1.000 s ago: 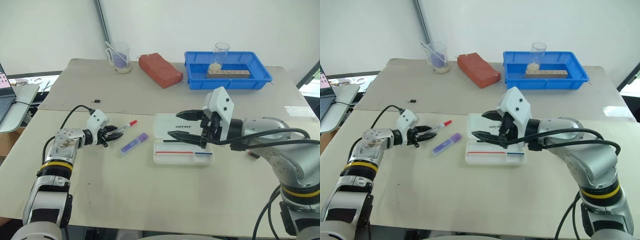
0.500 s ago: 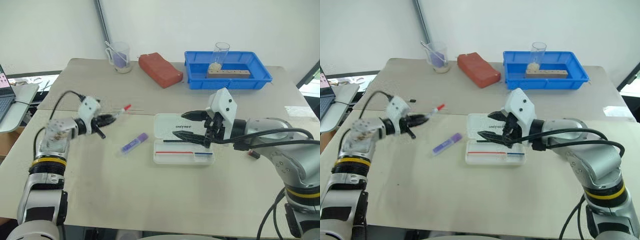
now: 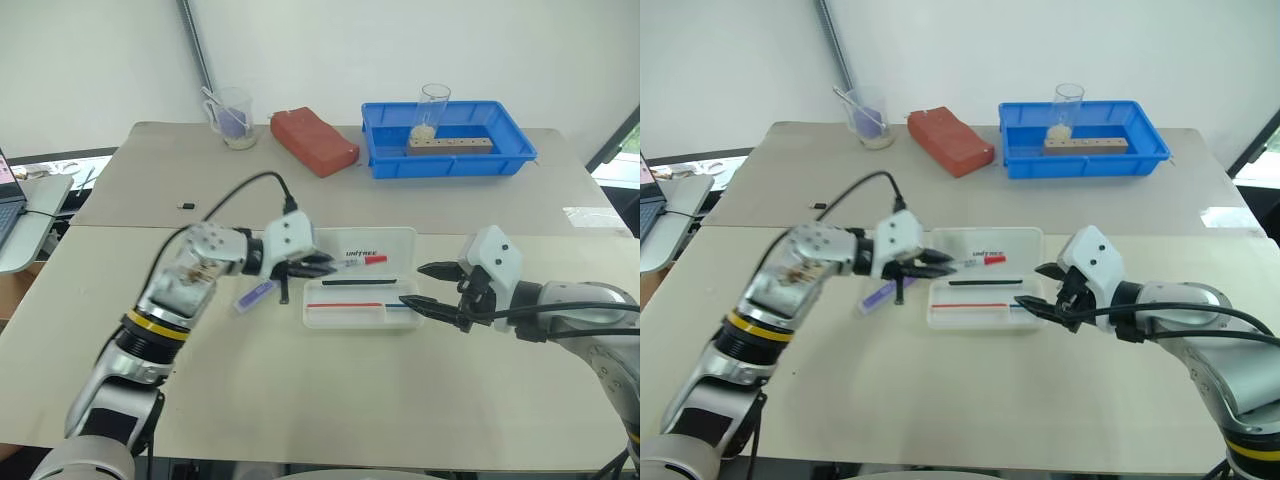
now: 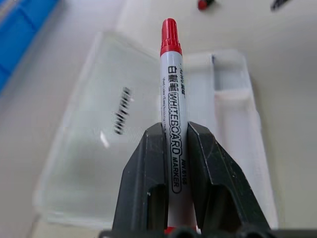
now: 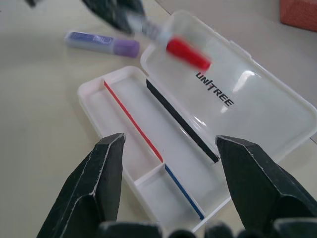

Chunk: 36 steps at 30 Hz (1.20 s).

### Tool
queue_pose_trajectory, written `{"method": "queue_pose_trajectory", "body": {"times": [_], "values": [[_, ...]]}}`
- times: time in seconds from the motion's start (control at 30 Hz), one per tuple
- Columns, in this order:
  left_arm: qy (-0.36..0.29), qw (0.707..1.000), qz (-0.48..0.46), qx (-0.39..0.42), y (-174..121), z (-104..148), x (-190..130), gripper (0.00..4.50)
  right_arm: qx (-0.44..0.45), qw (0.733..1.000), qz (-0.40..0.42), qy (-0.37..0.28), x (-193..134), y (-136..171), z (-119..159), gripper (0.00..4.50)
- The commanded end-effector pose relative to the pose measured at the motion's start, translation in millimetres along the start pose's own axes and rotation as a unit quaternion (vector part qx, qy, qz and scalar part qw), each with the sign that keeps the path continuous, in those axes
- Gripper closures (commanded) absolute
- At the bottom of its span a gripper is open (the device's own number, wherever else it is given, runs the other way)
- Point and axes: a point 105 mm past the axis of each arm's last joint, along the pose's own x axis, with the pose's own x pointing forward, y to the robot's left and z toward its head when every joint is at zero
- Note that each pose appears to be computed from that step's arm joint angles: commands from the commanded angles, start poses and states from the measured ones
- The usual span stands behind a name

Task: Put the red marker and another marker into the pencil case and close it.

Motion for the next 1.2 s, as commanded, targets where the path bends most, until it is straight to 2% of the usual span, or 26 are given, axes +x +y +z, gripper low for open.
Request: {"method": "queue_pose_trajectory", "body": {"times": [0.03,0.23,0.5,0.53,0.6,0.63,0.77,0.8,0.93,1.07,1.1,1.2], "values": [[0.003,1.0,0.005,0.026,4.9,3.7,12.1,4.36,-0.02,0.999,-0.021,-0.019,-2.9,-0.1,9.8,1.24],[0.035,0.999,-0.013,0.033,-5.5,-15.0,27.0,4.36,-0.014,0.999,-0.026,-0.021,-0.9,5.1,8.8,1.24],[0.019,0.999,-0.01,0.04,-6.1,-8.0,34.4,4.36,-0.012,1.0,-0.019,-0.017,-1.9,11.7,7.3,1.24],[0.019,0.999,-0.008,0.041,-5.7,-7.7,34.9,3.33,-0.012,1.0,-0.018,-0.017,-2.0,11.7,7.2,1.24],[0.015,0.999,-0.006,0.041,-5.9,-5.7,35.9,2.59,-0.013,1.0,-0.017,-0.017,-1.4,11.1,7.4,1.24],[0.01,0.999,-0.006,0.041,-6.4,-3.4,35.6,2.02,-0.014,1.0,-0.017,-0.017,-1.0,10.7,7.6,1.24],[-0.02,0.999,0.008,0.027,-4.2,8.7,29.0,0.2,-0.015,1.0,-0.016,-0.017,-0.2,9.2,7.8,1.24],[-0.027,0.999,0.021,0.024,-0.2,12.7,23.9,0.06,-0.015,1.0,-0.016,-0.018,0.0,8.8,8.0,1.24],[-0.058,0.994,0.096,-0.01,24.1,27.6,-15.7,0.06,-0.021,0.999,-0.005,-0.026,0.3,9.4,13.0,1.24],[-0.013,0.98,0.187,-0.063,42.0,-6.3,-60.5,0.06,-0.034,0.997,0.037,-0.053,6.9,19.5,31.9,1.24],[-0.005,0.978,0.196,-0.071,41.5,-12.0,-65.9,0.06,-0.036,0.997,0.045,-0.059,8.0,21.4,35.8,1.24],[0.039,0.965,0.22,-0.139,26.5,-51.6,-81.9,0.06,-0.05,0.992,0.083,-0.083,16.6,29.6,54.1,1.24]]}}
